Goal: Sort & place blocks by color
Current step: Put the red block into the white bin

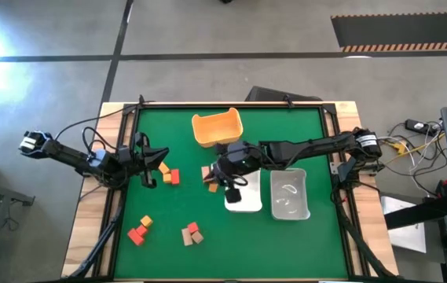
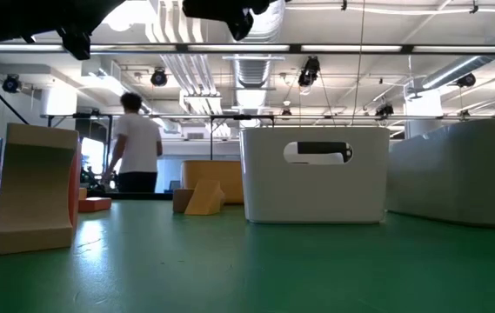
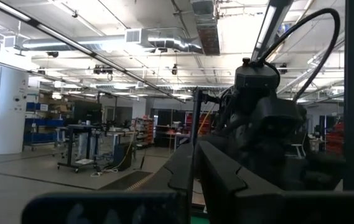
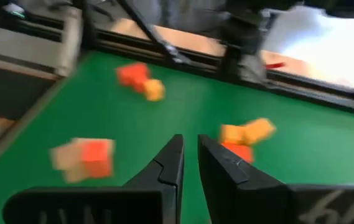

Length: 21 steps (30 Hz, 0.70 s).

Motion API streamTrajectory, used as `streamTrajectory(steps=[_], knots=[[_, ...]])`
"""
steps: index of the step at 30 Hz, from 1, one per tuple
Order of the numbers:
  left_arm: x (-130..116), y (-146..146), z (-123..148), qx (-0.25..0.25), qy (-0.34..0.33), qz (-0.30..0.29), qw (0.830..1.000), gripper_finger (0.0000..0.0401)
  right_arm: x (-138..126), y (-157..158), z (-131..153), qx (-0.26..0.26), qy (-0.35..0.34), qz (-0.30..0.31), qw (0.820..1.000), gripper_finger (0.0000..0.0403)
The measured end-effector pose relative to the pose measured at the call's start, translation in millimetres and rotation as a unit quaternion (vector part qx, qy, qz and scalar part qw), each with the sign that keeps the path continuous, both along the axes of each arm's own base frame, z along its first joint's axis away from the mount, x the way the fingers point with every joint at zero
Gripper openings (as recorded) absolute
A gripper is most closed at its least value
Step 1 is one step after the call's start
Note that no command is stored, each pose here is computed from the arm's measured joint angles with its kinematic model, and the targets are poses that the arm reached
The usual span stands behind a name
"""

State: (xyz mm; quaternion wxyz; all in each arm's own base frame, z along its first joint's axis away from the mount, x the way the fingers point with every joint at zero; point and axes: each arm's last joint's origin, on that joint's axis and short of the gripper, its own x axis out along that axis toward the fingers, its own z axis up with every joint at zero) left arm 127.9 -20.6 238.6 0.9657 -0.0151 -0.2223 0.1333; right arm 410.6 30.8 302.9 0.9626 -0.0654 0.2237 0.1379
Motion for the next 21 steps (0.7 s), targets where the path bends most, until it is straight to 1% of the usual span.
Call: streamTrajectory(steps=[6,8,11,12,16,21], knots=[[-0.1,0.0,0.2,0.000,-0.001,0.000,1.000,0.0008,1.6,3.2,-1.2,0.049,0.009,-0.019,0.999,0.0036],[-0.2,0.1,0.3,0.000,-0.001,0.000,1.000,0.0008,6.1,6.3,-3.3,0.053,-0.004,-0.019,0.998,0.0036],[0.0,0.1,0.6,0.000,-0.001,0.000,1.000,0.0008,17.1,15.1,-16.2,0.053,-0.012,-0.009,0.998,0.0041],[0.0,0.0,0.6,0.000,-0.001,0.000,1.000,0.0008,20.7,18.5,-21.9,0.046,-0.013,-0.002,0.999,0.0045],[0.1,0.0,0.6,0.000,-0.001,0.000,1.000,0.0008,32.1,29.0,-34.0,0.021,-0.012,0.020,1.000,0.0077],[0.1,0.0,0.6,0.000,-0.001,0.000,1.000,0.0008,44.5,31.1,-40.3,0.027,-0.014,0.014,0.999,0.0132]])
